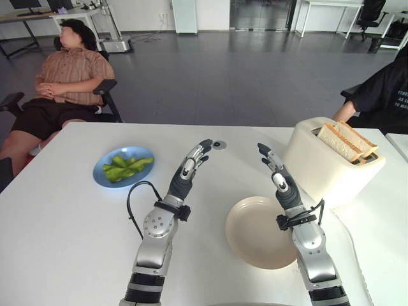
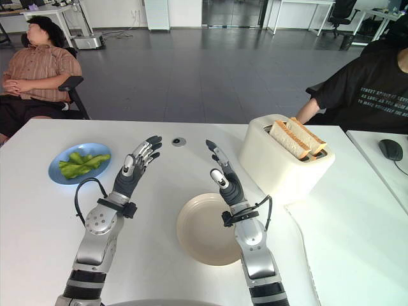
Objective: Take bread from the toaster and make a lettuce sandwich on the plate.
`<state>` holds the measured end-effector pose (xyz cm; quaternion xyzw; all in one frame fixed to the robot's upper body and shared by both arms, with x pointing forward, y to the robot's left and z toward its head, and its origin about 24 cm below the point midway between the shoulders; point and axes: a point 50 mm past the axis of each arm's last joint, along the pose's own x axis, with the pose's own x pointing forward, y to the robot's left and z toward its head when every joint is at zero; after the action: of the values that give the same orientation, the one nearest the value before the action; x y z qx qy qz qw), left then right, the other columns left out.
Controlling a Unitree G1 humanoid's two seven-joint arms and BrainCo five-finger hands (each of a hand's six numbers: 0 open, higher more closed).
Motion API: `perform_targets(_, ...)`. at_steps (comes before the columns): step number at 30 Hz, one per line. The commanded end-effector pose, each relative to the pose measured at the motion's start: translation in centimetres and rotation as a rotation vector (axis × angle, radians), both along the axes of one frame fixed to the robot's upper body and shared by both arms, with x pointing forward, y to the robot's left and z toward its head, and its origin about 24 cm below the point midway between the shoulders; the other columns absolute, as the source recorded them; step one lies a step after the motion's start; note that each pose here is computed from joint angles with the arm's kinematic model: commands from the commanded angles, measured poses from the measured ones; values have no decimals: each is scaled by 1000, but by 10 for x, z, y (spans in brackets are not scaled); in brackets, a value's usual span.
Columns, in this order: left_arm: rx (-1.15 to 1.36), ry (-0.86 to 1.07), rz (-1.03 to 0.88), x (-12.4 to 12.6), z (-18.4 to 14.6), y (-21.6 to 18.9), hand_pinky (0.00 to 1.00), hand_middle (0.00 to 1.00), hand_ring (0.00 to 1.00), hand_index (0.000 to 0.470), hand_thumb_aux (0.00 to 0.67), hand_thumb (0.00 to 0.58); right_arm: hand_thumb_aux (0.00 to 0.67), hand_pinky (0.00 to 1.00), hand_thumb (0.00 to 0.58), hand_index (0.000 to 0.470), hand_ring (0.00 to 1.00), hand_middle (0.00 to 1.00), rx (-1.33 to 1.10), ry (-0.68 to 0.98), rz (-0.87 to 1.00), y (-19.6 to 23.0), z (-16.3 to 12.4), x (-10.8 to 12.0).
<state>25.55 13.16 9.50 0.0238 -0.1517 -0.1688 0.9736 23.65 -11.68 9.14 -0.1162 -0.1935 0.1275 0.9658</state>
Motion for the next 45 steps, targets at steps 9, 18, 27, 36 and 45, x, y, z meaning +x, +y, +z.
perform_targets(9, 4, -13, -24, -3, 2, -1, 0, 0, 0, 0, 0, 0, 0, 0, 0, 0, 0, 0, -26, 14, 29, 5, 0, 3)
perform_targets(18, 12, -31, -9, -5, 4, 2, 0, 0, 0, 0, 0, 0, 0, 0, 0, 0, 0, 0, -256, -190, -46, -36, 58, 46)
perform_targets(27, 18, -36, -2, -6, 5, 4, 0, 0, 0, 0, 0, 0, 0, 0, 0, 0, 0, 0, -943, -188, -502, -162, 123, 100)
perform_targets(36, 24, -35, -4, -6, 6, 4, 0, 0, 0, 0, 0, 0, 0, 0, 0, 0, 0, 0, -1248, 33, -753, -230, 122, 105)
perform_targets(45, 28, -33, -5, -6, 5, 4, 0, 0, 0, 0, 0, 0, 0, 0, 0, 0, 0, 0, -1315, 124, -620, -223, 98, 109)
